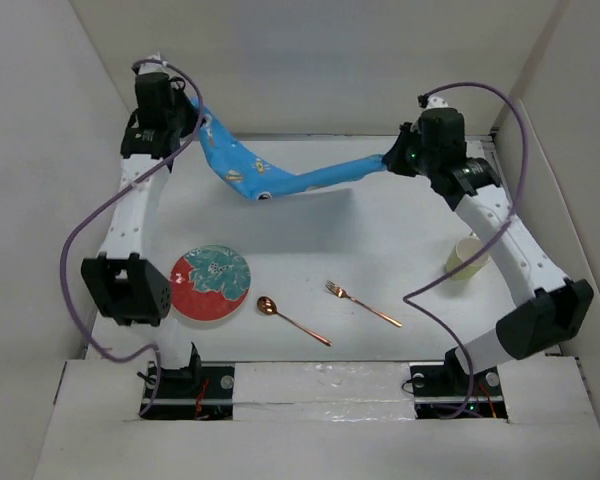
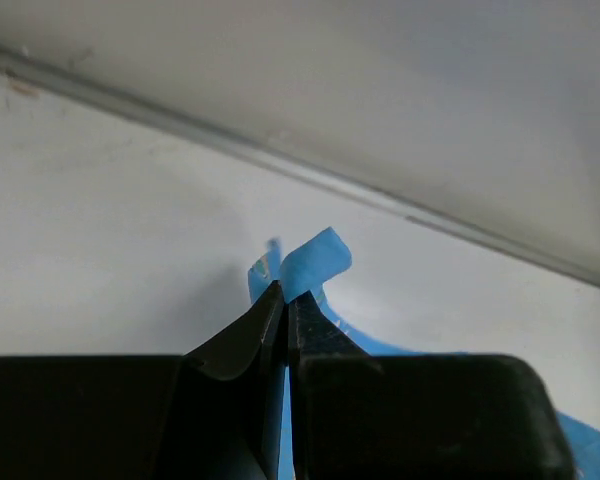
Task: Set the dinner table for one person
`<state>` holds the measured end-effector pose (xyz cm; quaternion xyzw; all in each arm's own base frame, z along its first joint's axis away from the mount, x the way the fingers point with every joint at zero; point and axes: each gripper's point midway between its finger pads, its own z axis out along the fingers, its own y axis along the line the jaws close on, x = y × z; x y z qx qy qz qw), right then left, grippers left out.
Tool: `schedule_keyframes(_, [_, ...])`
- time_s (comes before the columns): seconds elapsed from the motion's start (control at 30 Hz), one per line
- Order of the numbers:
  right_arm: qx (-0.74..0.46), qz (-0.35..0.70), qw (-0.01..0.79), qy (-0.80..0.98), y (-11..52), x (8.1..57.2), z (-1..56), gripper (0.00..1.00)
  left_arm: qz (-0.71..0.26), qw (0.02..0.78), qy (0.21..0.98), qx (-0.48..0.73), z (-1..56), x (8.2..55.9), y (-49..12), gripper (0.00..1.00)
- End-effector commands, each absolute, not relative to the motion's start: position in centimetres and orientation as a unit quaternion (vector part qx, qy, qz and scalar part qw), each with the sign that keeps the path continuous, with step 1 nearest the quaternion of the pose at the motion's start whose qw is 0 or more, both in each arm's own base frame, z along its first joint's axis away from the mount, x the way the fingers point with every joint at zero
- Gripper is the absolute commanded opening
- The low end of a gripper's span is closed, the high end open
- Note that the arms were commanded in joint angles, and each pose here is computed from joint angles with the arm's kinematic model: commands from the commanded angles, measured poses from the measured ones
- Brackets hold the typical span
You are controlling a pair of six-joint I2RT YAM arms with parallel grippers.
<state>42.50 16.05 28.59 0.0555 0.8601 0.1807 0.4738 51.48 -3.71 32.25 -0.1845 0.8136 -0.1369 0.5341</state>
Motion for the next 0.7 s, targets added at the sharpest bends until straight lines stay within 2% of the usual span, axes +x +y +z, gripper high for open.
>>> schedule_keyframes(0.0, [0.046,0.178,0.573,0.799,13.5,38.8,39.2,0.00,-0.160,0.612,0.757,-0.160,42.3,46.6,-3.8,0.00])
schedule_keyframes(0.07, [0.054,0.185,0.580,0.792,12.8,37.8,40.4,0.00,-0.161,0.638,0.737,-0.156,45.5,44.5,-3.6,0.00])
schedule_keyframes(0.17, [0.074,0.205,0.574,0.790,11.9,38.0,40.4,0.00,-0.149,0.648,0.731,-0.152,47.2,43.9,-3.2,0.00])
schedule_keyframes(0.2, [0.086,0.203,0.562,0.798,11.6,39.2,39.0,0.00,-0.143,0.659,0.724,-0.147,48.6,44.0,-3.0,0.00])
schedule_keyframes(0.27, [0.108,0.204,0.538,0.811,11.1,41.5,36.4,0.00,-0.118,0.632,0.749,-0.158,45.8,46.3,-2.4,0.00])
schedule_keyframes(0.3, [0.109,0.203,0.526,0.819,11.4,42.6,35.3,0.00,-0.121,0.638,0.745,-0.155,46.7,46.9,-2.5,0.00])
schedule_keyframes(0.33, [0.120,0.187,0.504,0.835,11.3,45.1,32.2,0.00,-0.111,0.610,0.770,-0.152,43.9,49.1,-2.6,0.00])
schedule_keyframes(0.4, [0.134,0.160,0.496,0.843,10.8,47.8,30.6,0.00,-0.107,0.613,0.768,-0.150,44.2,50.8,-2.5,0.00])
schedule_keyframes(0.43, [0.145,0.136,0.471,0.859,10.3,50.0,27.1,0.00,-0.083,0.578,0.798,-0.153,40.2,53.2,-2.1,0.00])
schedule_keyframes(0.47, [0.155,0.120,0.483,0.853,9.9,51.6,27.5,0.00,-0.075,0.567,0.805,-0.157,39.0,54.2,-2.0,0.00])
schedule_keyframes(0.57, [0.172,0.077,0.445,0.876,8.8,54.5,24.4,0.00,-0.065,0.536,0.827,-0.156,34.1,57.7,-2.0,0.00])
schedule_keyframes(0.6, [0.170,0.070,0.441,0.878,8.7,55.0,23.9,0.00,-0.055,0.511,0.843,-0.161,30.6,58.8,-1.9,0.00])
schedule_keyframes(0.67, [0.167,0.062,0.444,0.878,8.9,55.1,23.9,0.00,-0.052,0.516,0.841,-0.152,28.7,60.4,-2.4,0.00])
